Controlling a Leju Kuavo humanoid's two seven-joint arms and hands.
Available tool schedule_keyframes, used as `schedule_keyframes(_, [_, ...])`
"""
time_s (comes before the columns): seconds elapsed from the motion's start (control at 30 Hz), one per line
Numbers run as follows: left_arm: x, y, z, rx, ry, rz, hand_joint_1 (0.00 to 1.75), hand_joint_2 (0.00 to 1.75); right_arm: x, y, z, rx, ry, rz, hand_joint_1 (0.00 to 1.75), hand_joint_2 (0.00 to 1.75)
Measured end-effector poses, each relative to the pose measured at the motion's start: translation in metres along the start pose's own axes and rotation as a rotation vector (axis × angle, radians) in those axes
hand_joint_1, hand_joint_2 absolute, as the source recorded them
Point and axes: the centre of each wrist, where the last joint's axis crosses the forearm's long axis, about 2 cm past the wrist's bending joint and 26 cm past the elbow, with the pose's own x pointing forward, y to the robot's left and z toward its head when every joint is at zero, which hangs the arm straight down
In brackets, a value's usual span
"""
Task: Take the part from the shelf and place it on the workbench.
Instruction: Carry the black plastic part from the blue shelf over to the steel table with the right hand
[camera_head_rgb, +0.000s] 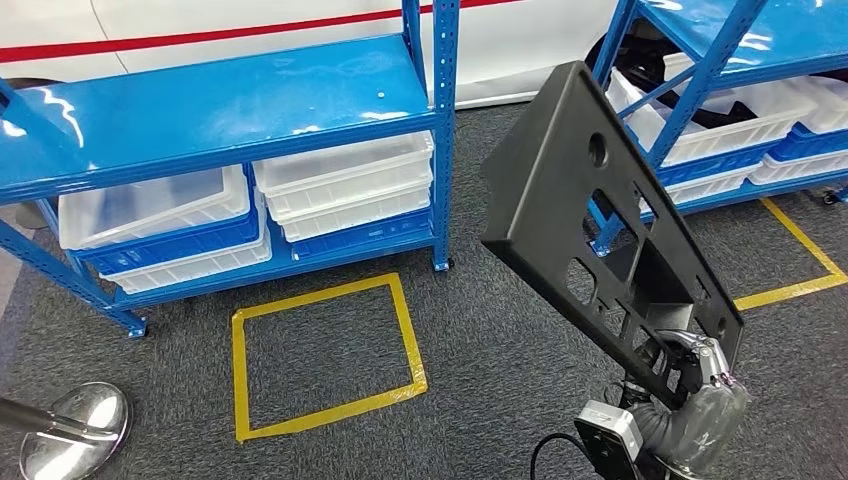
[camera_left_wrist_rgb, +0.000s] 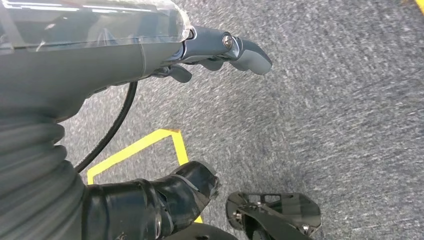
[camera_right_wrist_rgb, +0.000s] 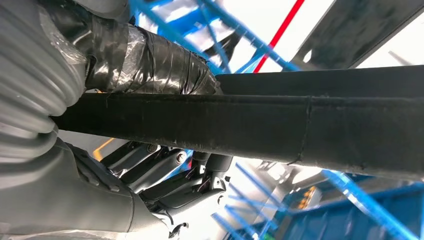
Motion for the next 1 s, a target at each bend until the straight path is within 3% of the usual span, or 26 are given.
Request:
schedule_keyframes(0.43, [-0.002, 0.001, 0.0, 0.013, 0.009, 0.027, 0.0, 1.75, -0.003, -0.025, 0.013, -0.084, 0.046, 0.042, 1.75, 1.75])
schedule_keyframes(1.0, [-0.006, 0.003, 0.0, 0.019, 0.019, 0.032, 0.0, 1.75, 0.01, -0.028, 0.026, -0.122, 0.13, 0.026, 1.75, 1.75])
